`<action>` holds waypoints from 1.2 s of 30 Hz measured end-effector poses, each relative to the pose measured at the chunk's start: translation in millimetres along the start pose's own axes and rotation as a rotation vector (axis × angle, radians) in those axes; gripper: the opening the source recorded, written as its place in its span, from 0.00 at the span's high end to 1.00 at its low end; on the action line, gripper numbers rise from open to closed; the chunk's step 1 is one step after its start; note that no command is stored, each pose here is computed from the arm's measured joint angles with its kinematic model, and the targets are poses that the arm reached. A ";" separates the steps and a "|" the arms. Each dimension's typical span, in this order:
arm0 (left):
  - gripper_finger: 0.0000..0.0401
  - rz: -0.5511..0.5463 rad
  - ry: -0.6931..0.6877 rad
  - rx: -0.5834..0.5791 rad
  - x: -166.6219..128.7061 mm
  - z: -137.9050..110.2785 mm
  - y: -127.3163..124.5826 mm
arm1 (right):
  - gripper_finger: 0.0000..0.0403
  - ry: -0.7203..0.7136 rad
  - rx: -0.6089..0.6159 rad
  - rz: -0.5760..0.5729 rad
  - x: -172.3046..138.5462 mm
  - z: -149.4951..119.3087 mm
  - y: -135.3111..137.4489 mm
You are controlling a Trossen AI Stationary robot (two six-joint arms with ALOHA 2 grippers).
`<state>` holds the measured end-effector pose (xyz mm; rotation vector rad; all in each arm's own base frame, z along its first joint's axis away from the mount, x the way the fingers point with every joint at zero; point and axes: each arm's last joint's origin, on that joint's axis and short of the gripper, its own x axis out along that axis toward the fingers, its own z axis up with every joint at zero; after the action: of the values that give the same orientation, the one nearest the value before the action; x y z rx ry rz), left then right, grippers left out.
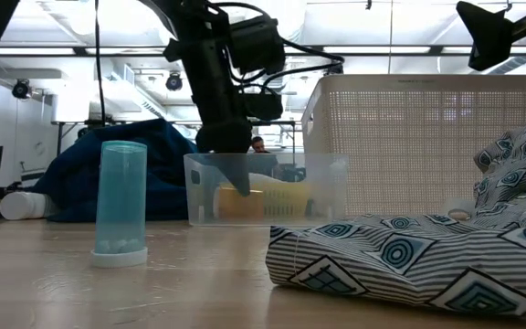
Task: Pick & Place Medicine items
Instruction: Put the white medicine bottle into the transparent bin
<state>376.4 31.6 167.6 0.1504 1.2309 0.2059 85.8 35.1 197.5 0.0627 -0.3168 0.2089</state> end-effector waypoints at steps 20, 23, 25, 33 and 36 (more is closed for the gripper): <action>0.33 0.002 -0.007 -0.020 -2.1 1.1 1.6 | 0.06 0.000 0.000 0.000 0.0 -0.1 0.0; 0.33 0.003 -0.020 -0.024 -6.8 1.8 2.7 | 0.06 0.000 0.000 0.000 0.0 0.0 0.0; 0.33 0.003 -0.033 -0.028 -11.3 2.4 3.3 | 0.06 0.000 0.000 0.000 0.0 0.0 0.0; 0.33 0.002 -0.121 -0.104 -42.7 5.3 8.8 | 0.06 0.000 0.000 0.000 0.0 0.0 0.0; 0.34 -0.002 -0.159 -0.148 -57.0 5.5 9.5 | 0.06 -0.001 0.000 0.000 0.0 0.1 0.0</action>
<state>362.7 27.3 223.9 0.0356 1.0540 0.2772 85.8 35.1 197.6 0.0630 -0.3180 0.2088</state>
